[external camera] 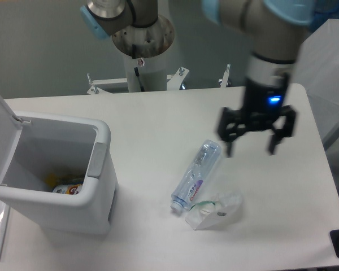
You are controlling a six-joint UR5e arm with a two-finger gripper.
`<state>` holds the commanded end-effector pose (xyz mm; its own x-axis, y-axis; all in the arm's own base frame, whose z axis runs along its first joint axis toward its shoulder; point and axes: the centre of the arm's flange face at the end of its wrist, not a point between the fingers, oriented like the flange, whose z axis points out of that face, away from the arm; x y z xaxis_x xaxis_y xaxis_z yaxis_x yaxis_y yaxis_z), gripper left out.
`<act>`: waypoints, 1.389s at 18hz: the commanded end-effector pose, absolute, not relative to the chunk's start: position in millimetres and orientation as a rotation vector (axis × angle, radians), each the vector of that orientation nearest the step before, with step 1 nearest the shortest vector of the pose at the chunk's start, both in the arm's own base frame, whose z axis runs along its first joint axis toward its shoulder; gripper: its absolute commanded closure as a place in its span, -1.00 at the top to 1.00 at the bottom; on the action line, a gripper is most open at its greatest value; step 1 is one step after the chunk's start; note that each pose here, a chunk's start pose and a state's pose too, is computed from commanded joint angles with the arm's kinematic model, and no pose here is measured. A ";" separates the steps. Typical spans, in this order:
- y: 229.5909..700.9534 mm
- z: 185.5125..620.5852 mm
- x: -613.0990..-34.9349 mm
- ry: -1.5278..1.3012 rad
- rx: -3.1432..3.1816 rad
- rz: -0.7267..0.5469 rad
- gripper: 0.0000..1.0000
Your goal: Open the trash can
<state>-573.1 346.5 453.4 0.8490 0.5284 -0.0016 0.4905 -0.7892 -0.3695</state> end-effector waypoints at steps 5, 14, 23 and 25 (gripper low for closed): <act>338.4 403.8 -606.6 -0.668 -2.844 0.202 1.00; 342.2 381.1 -634.9 -0.403 -2.985 0.262 1.00; 331.5 364.3 -624.1 -0.138 -3.118 0.260 1.00; 332.4 364.5 -623.7 -0.138 -3.117 0.262 1.00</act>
<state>-623.7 332.4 364.5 0.9821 0.0883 -0.1661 0.0866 -0.9961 -0.0178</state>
